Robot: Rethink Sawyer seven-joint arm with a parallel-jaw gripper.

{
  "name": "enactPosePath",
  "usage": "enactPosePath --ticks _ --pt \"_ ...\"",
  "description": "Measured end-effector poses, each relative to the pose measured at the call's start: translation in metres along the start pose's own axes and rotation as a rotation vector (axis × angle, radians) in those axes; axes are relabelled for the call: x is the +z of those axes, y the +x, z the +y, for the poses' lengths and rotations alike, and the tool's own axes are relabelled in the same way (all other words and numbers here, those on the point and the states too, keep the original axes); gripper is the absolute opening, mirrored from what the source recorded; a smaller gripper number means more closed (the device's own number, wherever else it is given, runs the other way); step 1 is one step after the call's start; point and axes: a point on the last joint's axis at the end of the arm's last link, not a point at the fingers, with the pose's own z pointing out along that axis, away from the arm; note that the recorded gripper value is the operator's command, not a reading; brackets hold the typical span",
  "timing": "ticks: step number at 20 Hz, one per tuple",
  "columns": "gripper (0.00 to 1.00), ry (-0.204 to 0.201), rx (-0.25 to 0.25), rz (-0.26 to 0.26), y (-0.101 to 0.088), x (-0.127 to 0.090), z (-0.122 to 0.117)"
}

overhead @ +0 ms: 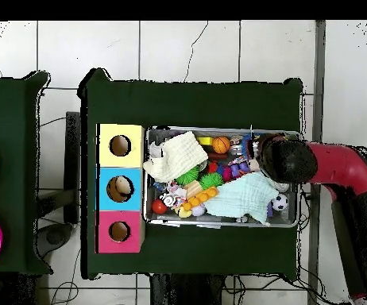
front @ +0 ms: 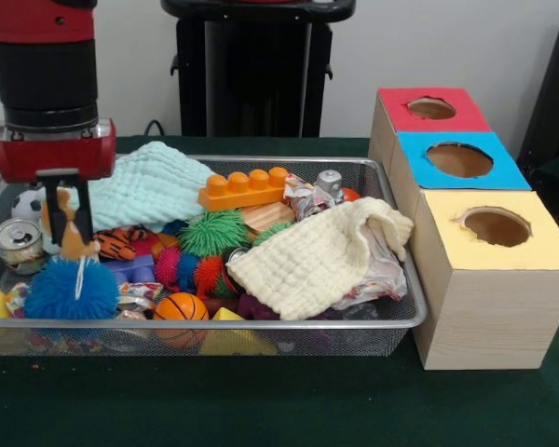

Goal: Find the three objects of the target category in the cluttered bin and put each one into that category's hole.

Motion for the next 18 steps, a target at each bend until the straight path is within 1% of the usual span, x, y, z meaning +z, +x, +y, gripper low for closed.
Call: enactPosePath --ticks 1,2,4,5,7,8,12,15,18 --pt "0.00 0.000 -0.002 -0.002 -0.002 -0.002 0.002" --pt "0.00 0.001 -0.010 -0.009 -0.011 -0.008 0.009" --pt "0.00 0.001 -0.020 -0.018 -0.021 -0.014 0.017" --pt "0.00 0.002 -0.033 -0.026 -0.031 -0.021 0.027" --pt "0.00 0.003 -0.041 -0.032 -0.037 -0.025 0.034" --pt "0.00 0.001 -0.052 -0.037 -0.043 -0.032 0.043" --pt "0.00 -0.005 -0.077 -0.038 -0.050 -0.046 0.065" --pt "0.00 -0.009 -0.092 -0.031 -0.049 -0.052 0.077" --pt "0.00 -0.010 -0.111 -0.013 -0.043 -0.059 0.092"
